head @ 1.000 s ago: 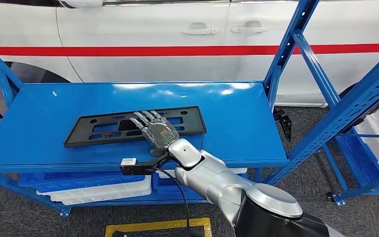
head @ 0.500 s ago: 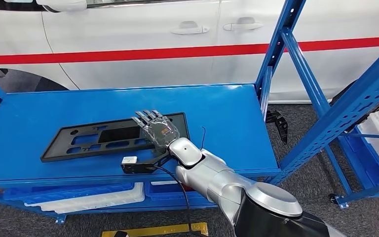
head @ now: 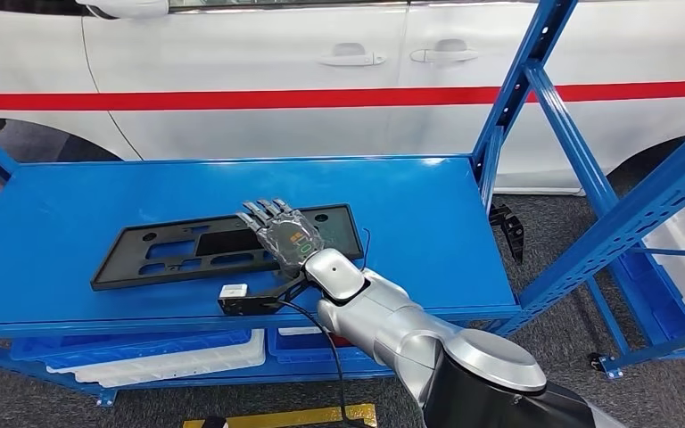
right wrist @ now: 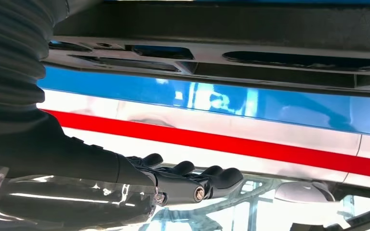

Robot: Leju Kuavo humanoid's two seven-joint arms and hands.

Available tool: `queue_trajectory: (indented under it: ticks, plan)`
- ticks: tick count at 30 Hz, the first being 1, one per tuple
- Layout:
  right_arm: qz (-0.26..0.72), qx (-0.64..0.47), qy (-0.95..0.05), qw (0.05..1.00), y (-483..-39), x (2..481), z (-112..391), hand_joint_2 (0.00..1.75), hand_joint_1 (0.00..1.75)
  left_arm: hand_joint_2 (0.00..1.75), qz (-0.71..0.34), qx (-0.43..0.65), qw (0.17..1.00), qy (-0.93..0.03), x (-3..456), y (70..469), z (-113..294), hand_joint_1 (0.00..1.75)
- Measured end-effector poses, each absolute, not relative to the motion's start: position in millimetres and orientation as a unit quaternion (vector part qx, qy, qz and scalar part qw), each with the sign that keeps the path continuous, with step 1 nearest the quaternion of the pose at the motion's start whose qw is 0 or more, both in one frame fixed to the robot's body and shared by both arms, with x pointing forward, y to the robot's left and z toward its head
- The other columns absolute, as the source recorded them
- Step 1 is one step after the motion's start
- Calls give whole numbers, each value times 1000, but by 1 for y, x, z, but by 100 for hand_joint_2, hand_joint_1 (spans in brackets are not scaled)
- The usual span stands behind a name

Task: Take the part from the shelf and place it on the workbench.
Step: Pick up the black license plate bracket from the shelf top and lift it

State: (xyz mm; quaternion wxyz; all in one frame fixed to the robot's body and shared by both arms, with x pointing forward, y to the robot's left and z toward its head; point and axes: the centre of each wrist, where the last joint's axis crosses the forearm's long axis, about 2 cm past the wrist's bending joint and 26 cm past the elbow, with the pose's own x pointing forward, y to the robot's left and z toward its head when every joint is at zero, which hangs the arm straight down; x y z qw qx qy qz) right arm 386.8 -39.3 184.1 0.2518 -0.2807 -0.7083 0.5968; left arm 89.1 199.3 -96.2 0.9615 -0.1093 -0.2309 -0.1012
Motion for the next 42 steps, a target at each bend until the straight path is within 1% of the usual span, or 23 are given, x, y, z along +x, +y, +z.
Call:
queue_trajectory:
  ticks: [2, 6, 28, 42]
  plan:
    - [598, -281, -708, 251, -39, 387, 184, 175, 0, 0, -101, -109, 962, -231, 89, 199, -96, 0]
    - [603, -279, -706, 245, -39, 387, 184, 175, 175, 0, -100, -109, 962, -230, 89, 199, -96, 0]
    - [610, -282, -703, 232, -39, 385, 181, 175, 175, 0, -93, -104, 963, -232, 89, 200, -96, 0]
    - [568, -259, -744, 238, -42, 385, 180, 175, 175, 0, -94, -94, 962, -238, 89, 201, -97, 0]
